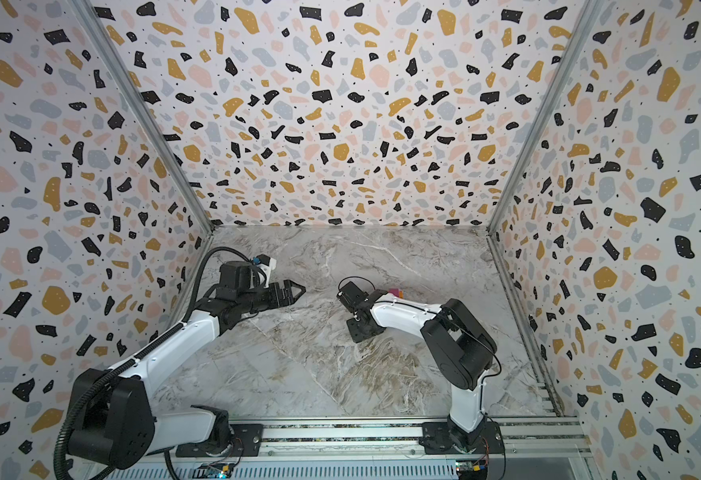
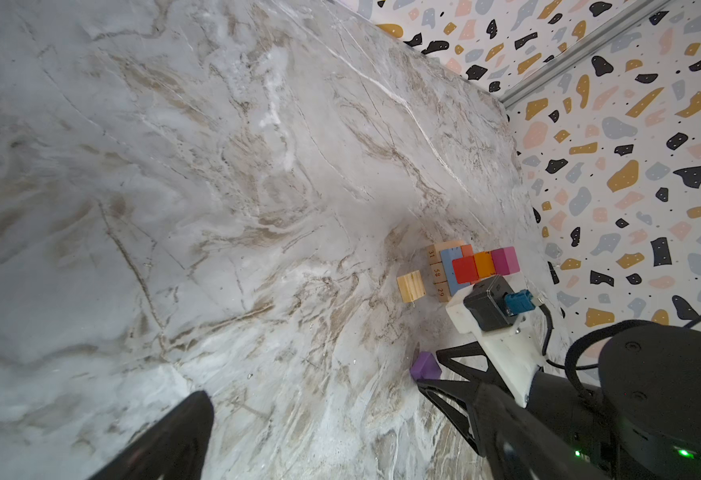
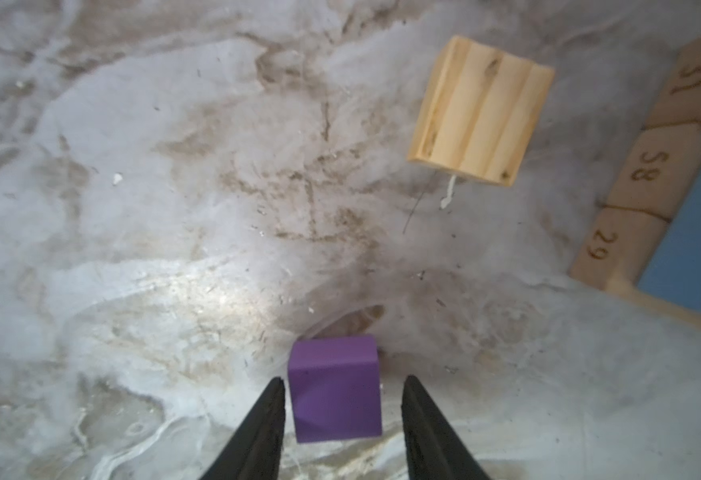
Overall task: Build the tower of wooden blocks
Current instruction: 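Lift the purple cube with the right gripper off the table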
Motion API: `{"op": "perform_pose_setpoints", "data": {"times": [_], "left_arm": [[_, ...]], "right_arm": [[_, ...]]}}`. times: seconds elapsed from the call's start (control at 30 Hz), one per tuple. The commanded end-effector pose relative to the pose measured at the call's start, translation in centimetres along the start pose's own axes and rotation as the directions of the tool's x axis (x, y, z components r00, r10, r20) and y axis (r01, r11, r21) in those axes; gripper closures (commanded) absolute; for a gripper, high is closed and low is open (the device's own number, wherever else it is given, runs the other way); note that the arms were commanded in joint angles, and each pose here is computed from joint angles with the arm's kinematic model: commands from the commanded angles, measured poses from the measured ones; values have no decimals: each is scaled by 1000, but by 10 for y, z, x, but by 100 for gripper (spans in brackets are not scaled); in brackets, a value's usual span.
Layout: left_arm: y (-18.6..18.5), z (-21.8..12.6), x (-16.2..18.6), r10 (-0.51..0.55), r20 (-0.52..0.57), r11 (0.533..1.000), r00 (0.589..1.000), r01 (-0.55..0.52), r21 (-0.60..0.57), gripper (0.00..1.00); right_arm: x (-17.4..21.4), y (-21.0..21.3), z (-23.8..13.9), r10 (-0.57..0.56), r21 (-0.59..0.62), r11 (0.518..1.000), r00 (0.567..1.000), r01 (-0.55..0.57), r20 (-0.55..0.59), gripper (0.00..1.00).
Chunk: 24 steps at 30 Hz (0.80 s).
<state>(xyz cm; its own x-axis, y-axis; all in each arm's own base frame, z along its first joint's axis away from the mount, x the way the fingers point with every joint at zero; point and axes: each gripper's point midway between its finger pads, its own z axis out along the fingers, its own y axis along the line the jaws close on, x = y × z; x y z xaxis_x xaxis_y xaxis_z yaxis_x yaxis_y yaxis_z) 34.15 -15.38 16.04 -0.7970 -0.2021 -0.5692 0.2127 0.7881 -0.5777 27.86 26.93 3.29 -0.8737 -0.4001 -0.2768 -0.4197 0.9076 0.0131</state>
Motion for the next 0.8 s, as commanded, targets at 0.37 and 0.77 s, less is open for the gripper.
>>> {"op": "perform_pose_setpoints", "data": {"times": [0.37, 0.77], "left_arm": [[-2, -2, -4, 15, 23, 1000, 1000, -15, 12, 0], [-2, -2, -4, 16, 23, 1000, 1000, -16, 13, 0]], "right_arm": [[-7, 3, -5, -14, -1, 1000, 1000, 14, 11, 61], [-5, 3, -3, -8, -3, 1000, 1000, 8, 7, 61]]}}
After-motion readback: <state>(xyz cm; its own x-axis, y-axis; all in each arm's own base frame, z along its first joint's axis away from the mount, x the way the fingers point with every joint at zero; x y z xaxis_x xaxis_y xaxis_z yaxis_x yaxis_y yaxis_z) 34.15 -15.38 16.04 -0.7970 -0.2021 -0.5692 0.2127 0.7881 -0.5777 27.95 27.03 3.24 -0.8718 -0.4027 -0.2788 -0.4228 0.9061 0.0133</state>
